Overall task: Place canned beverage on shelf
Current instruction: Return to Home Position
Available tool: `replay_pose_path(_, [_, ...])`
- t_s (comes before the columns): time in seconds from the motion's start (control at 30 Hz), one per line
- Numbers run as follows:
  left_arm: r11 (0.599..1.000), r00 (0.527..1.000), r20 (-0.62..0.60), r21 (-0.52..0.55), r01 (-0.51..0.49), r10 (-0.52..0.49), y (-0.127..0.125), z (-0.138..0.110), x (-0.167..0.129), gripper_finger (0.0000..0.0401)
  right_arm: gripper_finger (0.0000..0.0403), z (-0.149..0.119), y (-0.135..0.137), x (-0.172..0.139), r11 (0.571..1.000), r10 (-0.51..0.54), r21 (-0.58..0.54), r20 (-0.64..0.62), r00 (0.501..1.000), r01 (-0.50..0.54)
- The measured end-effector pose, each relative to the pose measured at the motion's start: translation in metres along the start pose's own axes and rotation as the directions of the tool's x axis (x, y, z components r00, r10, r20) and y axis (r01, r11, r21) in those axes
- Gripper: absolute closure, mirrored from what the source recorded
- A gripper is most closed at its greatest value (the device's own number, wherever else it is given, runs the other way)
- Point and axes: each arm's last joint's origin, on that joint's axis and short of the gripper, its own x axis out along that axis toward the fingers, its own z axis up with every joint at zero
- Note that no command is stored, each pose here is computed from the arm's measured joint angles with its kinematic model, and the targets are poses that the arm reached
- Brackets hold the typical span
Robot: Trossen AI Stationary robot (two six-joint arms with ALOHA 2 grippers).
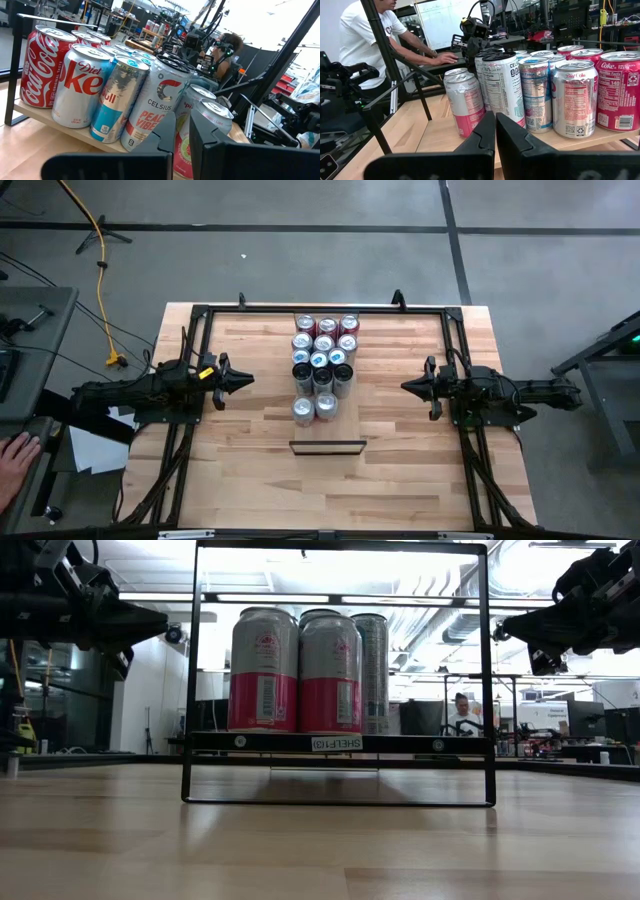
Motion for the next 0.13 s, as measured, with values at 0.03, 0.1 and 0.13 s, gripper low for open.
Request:
replay_pose_path(0.03, [1.0, 1.0, 0.0, 0.0, 0.0, 0.0, 0.0, 0.0, 0.0, 0.0398, 0.0402, 0.0, 0.0, 0.0, 1.0, 0.0, 0.0, 0.0, 1.0, 0.0])
replay_pose_path(0.1, [1.0, 1.0, 0.0, 0.0, 0.0, 0.0, 0.0, 0.0, 0.0, 0.0398, 0.0402, -0.0001, 0.0, 0.0, 1.0, 0.0, 0.0, 0.0, 1.0, 0.0])
replay_pose_path(0.13, [1.0, 1.0, 0.0, 0.0, 0.0, 0.0, 0.0, 0.0, 0.0, 0.0398, 0.0402, -0.0001, 0.0, 0.0, 1.0, 0.0, 0.0, 0.0, 1.0, 0.0])
